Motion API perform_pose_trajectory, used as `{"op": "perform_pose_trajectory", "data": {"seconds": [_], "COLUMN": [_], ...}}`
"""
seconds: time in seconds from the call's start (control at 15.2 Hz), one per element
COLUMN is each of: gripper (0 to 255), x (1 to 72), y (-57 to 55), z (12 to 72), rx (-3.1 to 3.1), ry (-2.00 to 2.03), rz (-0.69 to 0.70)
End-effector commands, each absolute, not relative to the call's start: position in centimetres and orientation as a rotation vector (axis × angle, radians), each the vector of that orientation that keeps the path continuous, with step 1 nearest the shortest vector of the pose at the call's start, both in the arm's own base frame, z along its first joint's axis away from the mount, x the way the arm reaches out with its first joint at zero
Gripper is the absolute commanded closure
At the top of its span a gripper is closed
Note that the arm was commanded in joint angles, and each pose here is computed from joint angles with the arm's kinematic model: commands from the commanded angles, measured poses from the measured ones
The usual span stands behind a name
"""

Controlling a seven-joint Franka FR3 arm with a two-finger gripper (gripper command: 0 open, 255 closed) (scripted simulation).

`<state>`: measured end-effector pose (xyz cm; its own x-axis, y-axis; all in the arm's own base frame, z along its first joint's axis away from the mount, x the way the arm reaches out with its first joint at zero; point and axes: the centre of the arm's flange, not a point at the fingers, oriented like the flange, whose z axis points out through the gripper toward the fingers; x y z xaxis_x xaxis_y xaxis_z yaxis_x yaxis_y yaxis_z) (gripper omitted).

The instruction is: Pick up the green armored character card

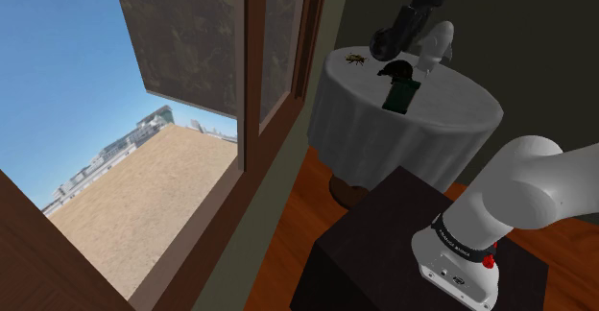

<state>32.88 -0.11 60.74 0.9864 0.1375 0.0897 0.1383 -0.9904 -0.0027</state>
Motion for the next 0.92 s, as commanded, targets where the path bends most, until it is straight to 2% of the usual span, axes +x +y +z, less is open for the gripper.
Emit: {"op": "perform_pose_trajectory", "data": {"seconds": [0.0,0.86], "gripper": [0,0], "x": [32.9,29.0], "y": [-0.1,-17.6], "z": [60.7,55.5], "rx": [-3.122,-3.034], "ry": [-0.217,-0.433], "rz": [-0.14,-0.362]}}
